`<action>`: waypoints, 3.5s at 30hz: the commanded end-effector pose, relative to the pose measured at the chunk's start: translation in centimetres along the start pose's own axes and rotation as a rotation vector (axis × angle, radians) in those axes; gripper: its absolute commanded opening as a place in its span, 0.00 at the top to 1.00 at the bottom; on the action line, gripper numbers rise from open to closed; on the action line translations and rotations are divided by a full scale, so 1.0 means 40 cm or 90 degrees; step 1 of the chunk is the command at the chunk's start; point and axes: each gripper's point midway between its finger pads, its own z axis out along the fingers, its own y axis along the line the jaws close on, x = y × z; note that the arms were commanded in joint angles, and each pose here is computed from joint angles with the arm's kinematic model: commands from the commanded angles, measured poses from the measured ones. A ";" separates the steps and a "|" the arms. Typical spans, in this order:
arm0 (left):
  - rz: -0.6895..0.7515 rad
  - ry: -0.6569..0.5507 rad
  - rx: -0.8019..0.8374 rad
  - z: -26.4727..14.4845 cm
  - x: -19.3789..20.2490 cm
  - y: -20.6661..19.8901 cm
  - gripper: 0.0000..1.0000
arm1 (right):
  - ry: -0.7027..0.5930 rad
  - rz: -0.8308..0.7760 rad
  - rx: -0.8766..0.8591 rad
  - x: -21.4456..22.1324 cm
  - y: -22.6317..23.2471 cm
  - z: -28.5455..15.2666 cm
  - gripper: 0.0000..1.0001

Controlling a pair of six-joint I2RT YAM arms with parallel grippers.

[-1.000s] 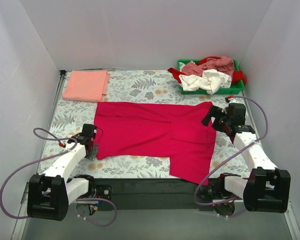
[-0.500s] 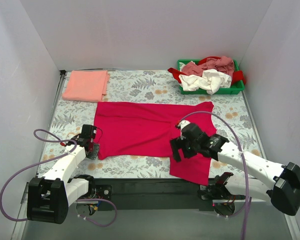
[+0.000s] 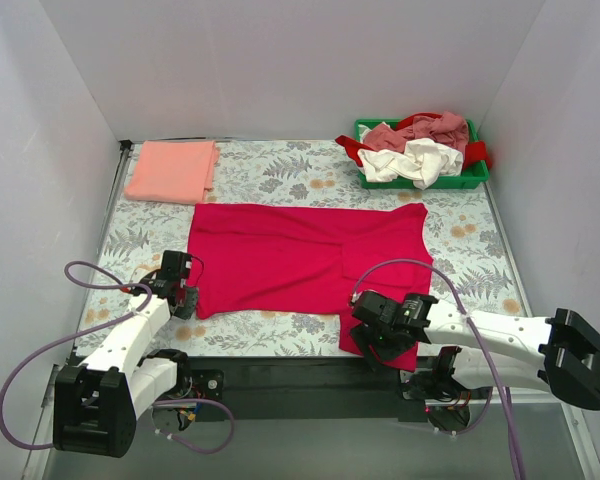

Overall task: Fold and stack the t-shirts
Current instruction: Fold the tshirt

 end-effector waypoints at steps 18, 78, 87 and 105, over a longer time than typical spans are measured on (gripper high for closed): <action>-0.014 0.007 -0.007 -0.020 -0.001 0.009 1.00 | 0.020 0.079 0.142 -0.008 -0.064 -0.009 0.99; -0.057 -0.022 0.062 -0.105 -0.055 -0.052 1.00 | 0.076 -0.011 0.017 0.008 -0.029 -0.024 0.52; -0.057 -0.016 0.072 -0.105 -0.050 -0.055 1.00 | 0.061 0.026 0.068 -0.011 -0.044 0.020 0.52; -0.061 -0.025 0.082 -0.120 -0.061 -0.061 1.00 | 0.015 0.086 0.145 -0.039 -0.084 -0.003 0.99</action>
